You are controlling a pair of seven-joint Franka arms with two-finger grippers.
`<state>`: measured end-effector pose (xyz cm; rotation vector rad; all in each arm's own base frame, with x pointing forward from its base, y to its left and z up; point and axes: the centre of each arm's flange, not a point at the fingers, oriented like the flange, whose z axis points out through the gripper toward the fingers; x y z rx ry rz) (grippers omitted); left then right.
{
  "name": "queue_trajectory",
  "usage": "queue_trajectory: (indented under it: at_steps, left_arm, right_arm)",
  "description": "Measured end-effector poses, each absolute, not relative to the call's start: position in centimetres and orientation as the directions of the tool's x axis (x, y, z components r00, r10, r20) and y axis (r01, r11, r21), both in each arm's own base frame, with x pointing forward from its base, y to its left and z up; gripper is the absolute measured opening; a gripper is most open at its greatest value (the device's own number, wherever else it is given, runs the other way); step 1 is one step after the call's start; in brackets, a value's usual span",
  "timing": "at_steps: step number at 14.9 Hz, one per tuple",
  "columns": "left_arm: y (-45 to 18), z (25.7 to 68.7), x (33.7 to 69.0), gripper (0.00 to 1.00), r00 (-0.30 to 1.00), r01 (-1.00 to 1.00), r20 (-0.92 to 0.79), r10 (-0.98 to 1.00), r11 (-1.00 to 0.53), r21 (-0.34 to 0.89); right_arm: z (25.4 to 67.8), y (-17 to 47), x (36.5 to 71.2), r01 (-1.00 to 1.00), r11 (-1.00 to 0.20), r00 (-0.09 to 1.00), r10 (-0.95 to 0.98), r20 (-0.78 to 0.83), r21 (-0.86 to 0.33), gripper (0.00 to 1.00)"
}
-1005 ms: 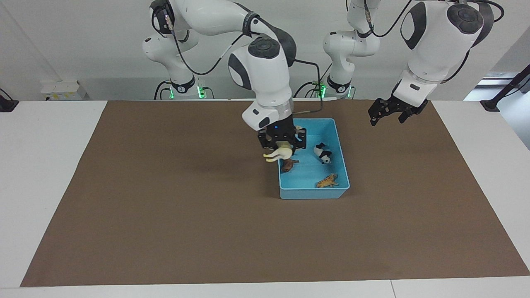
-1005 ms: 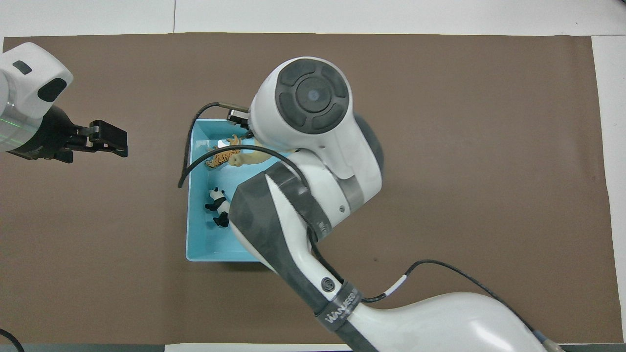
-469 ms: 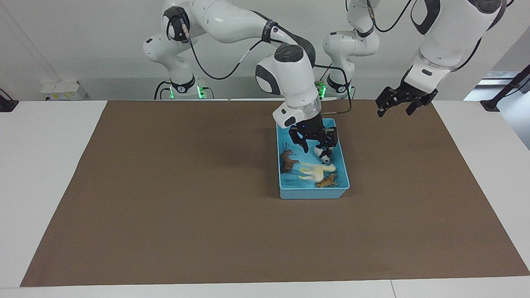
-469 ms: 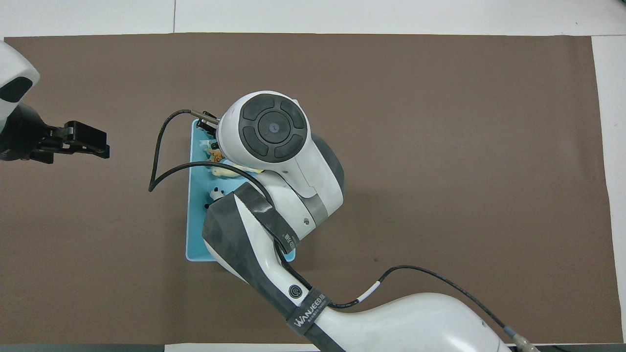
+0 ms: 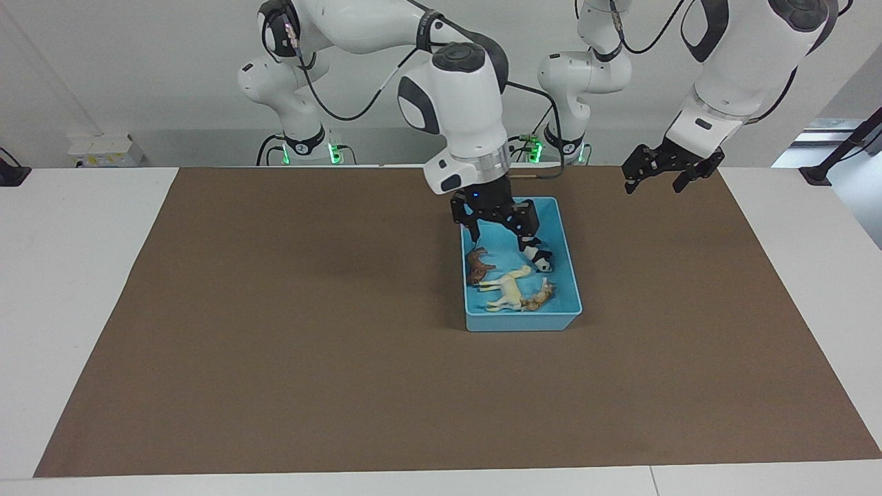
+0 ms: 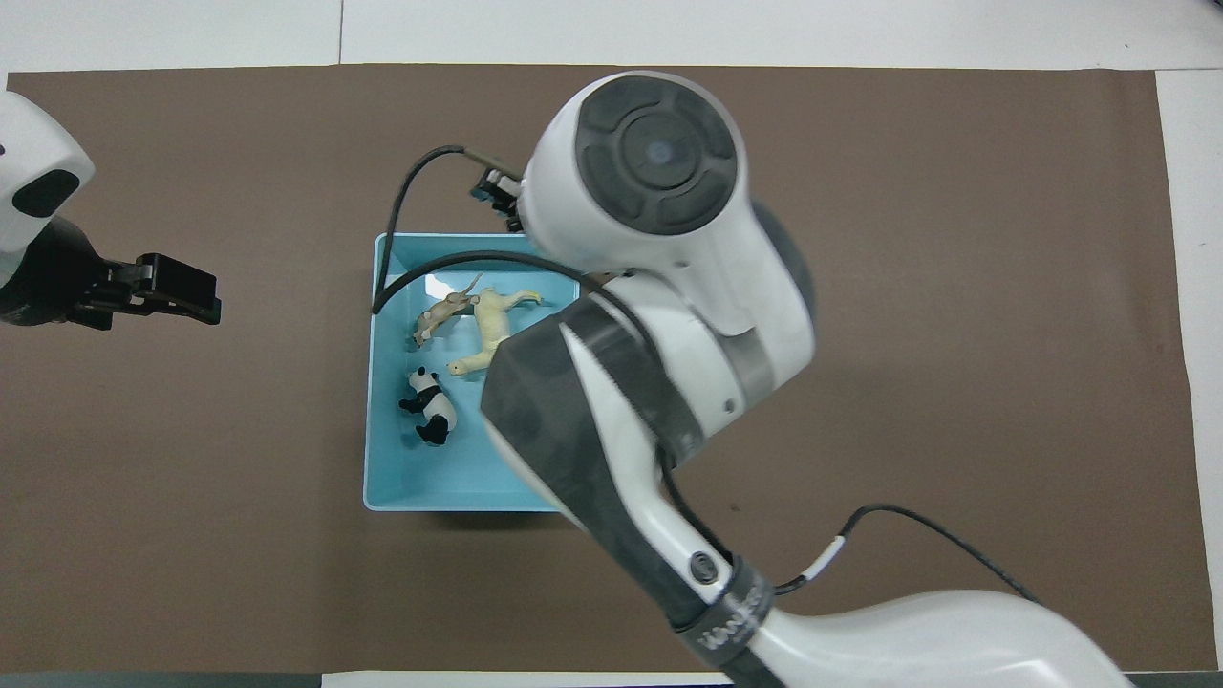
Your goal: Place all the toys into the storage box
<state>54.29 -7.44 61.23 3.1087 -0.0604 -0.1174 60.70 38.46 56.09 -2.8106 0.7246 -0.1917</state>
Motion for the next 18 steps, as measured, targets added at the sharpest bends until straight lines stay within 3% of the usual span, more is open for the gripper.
queue_trajectory:
  at_steps: [5,9,14,18]
  left_arm:
    - [-6.6,61.5,54.0,1.00,0.995,-0.036,-0.097,-0.038,-0.999,0.030]
    - [-7.9,61.6,53.8,1.00,0.993,-0.061,-0.099,-0.063,-0.998,0.026]
    - [-7.6,61.5,54.0,1.00,0.995,-0.054,-0.087,-0.056,-0.998,0.026]
    - [-7.5,61.0,54.0,1.00,0.994,-0.053,-0.091,-0.055,-0.998,0.026]
  right_arm:
    - [56.8,19.2,66.7,-0.205,-0.970,0.966,-0.221,0.131,-0.127,1.00]
    - [55.7,9.1,68.4,-0.071,-0.996,0.988,-0.077,0.134,-0.048,1.00]
    - [56.5,-1.0,65.6,0.074,-0.997,0.997,0.074,0.006,-0.031,1.00]
    - [55.7,-3.3,62.3,0.081,-0.995,0.995,0.084,-0.049,-0.054,1.00]
